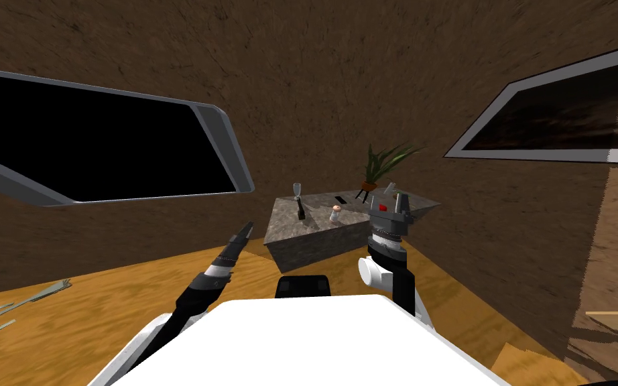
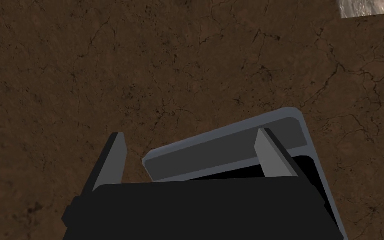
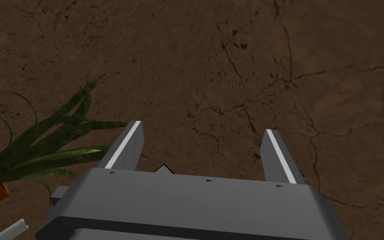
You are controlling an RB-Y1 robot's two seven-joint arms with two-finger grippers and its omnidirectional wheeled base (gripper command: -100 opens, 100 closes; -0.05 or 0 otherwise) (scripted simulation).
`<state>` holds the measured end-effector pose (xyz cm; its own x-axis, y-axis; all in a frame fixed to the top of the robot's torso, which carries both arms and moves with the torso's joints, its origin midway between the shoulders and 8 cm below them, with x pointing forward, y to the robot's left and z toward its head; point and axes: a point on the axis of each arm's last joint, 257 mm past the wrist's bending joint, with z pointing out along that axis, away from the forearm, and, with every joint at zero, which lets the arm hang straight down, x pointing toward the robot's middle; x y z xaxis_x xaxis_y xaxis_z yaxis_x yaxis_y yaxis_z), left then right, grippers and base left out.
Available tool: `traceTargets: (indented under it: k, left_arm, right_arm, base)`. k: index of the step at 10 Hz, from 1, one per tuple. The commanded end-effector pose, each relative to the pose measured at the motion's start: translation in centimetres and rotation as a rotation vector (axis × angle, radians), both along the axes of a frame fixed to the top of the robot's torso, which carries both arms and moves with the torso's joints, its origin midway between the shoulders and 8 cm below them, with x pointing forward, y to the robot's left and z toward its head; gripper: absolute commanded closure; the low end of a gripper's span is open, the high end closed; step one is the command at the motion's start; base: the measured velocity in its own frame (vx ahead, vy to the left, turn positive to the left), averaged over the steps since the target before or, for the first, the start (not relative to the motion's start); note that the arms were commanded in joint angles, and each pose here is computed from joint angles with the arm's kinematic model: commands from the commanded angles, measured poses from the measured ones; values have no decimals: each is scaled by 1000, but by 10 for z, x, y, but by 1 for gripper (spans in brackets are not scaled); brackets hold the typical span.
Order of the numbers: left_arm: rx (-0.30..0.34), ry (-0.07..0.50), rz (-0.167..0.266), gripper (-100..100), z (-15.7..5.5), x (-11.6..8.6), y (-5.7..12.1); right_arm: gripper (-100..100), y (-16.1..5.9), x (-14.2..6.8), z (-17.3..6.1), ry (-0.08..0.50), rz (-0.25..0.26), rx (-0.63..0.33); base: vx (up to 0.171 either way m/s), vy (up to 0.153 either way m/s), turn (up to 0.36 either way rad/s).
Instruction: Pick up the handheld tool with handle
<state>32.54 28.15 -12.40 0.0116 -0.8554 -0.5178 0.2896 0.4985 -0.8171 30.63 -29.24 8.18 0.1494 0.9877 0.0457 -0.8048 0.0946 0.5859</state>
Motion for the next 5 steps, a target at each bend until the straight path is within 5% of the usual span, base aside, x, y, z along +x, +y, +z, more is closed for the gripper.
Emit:
traceTargets:
  k: [1,2,3,4,5]
  left_arm:
    - [70,26,-9,-100,-11,-5,-1]
    - [184,69,-9,-100,-29,-13,5]
    - [193,72,-18,-100,-30,-13,5]
    - [309,114,-22,-100,-48,-22,13]
    - [321,116,-33,-100,-49,-22,12]
  right_arm:
    - [0,0,0,0,0,0,0]
    - [0,0,0,0,0,0,0]
    - [0,0,0,0,0,0,0]
    - [0,0,0,0,0,0,0]
    - [0,0,0,0,0,0,0]
  base:
    - [-47,61,-43]
    - [-45,68,-115]
    - [-38,56,-43]
    - [-44,60,-91]
    - [-40,55,-59]
